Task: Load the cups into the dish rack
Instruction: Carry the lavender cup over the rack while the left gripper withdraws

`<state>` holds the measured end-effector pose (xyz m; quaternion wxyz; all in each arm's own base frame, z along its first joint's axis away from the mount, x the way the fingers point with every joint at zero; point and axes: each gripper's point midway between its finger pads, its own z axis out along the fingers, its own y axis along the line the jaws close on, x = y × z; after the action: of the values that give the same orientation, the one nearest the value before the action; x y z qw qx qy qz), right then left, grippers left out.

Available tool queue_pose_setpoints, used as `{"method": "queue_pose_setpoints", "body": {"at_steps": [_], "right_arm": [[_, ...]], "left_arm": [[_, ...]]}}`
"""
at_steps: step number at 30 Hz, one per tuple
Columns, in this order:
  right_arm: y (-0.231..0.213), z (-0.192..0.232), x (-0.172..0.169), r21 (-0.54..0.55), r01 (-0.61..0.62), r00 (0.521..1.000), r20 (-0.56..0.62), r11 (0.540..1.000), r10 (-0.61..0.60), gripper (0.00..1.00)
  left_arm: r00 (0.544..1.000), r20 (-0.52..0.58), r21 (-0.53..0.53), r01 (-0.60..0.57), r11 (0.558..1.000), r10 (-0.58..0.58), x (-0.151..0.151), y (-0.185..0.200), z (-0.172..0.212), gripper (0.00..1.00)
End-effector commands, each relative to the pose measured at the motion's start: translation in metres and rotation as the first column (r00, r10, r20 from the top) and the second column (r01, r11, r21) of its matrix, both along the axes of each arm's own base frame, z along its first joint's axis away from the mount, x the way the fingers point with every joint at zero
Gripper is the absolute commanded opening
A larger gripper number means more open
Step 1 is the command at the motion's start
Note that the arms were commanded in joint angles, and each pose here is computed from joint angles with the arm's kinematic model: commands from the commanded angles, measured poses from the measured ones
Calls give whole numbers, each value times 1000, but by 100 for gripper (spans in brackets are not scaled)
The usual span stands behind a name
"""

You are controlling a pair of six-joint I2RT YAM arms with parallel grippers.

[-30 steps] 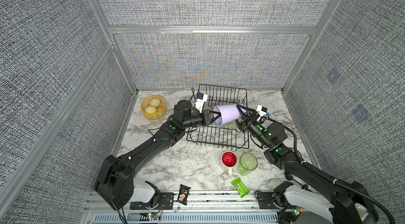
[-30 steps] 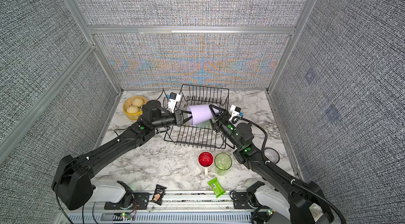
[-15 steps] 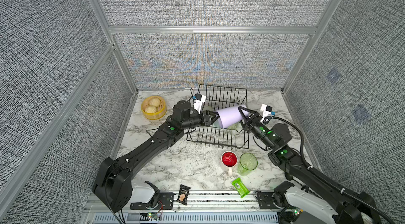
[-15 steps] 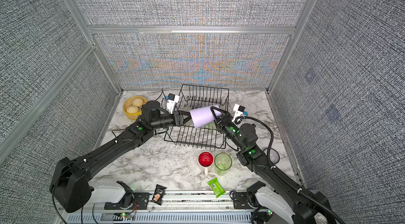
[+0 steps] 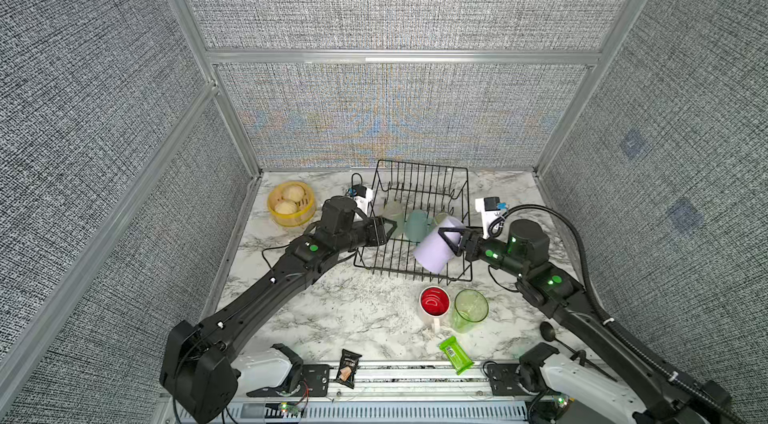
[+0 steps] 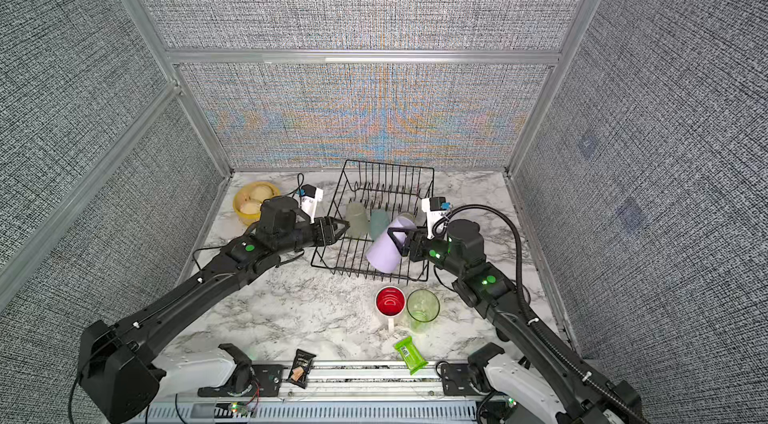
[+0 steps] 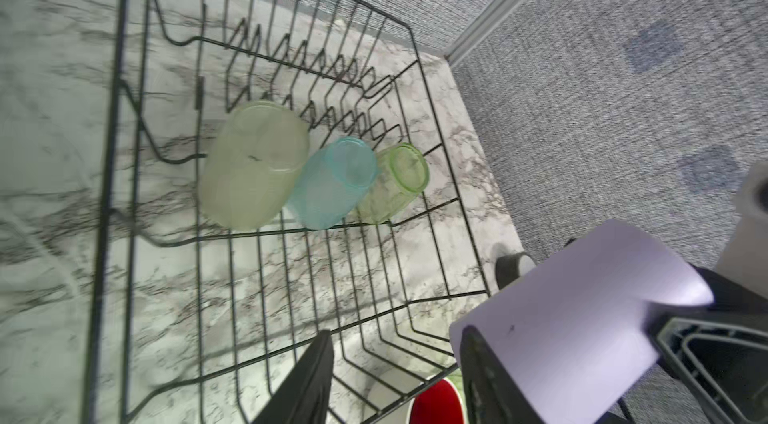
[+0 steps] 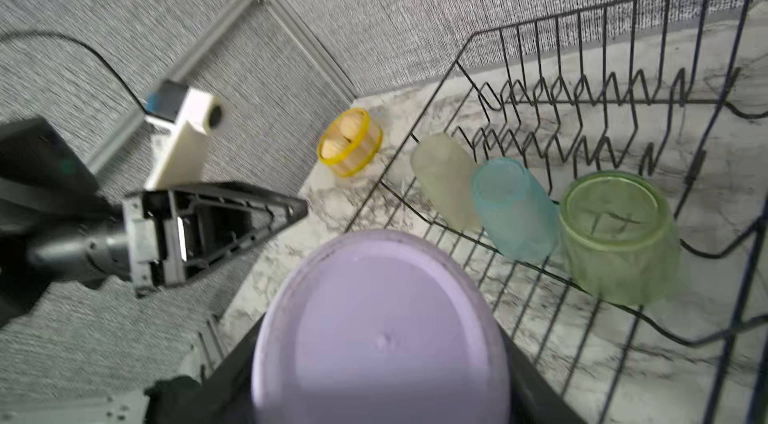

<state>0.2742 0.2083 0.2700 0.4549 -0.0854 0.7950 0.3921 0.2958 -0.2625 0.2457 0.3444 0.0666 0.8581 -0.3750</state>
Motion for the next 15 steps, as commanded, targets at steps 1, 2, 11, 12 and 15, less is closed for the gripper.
{"method": "queue_pose_setpoints", "body": {"at_steps": [1, 2, 11, 12, 15], "right_arm": [[-2, -22, -1, -143, -33, 998, 55, 989, 42, 67], [-4, -26, 2, -165, -24, 997, 70, 986, 36, 67], [-8, -48, 30, -333, 61, 987, 161, 941, -7, 67], [-8, -48, 33, -342, 65, 985, 173, 937, -5, 67], [-5, -50, 39, -373, 76, 975, 221, 925, 9, 68]], "left_arm": [[995, 18, 122, -104, 987, 103, 6, 28, -12, 51], [993, 28, 134, -121, 984, 119, 6, 32, -11, 51], [982, 52, 189, -189, 964, 182, 7, 51, -15, 51], [982, 50, 190, -190, 963, 184, 7, 52, -15, 51], [982, 46, 199, -188, 962, 183, 6, 53, -15, 51]]}}
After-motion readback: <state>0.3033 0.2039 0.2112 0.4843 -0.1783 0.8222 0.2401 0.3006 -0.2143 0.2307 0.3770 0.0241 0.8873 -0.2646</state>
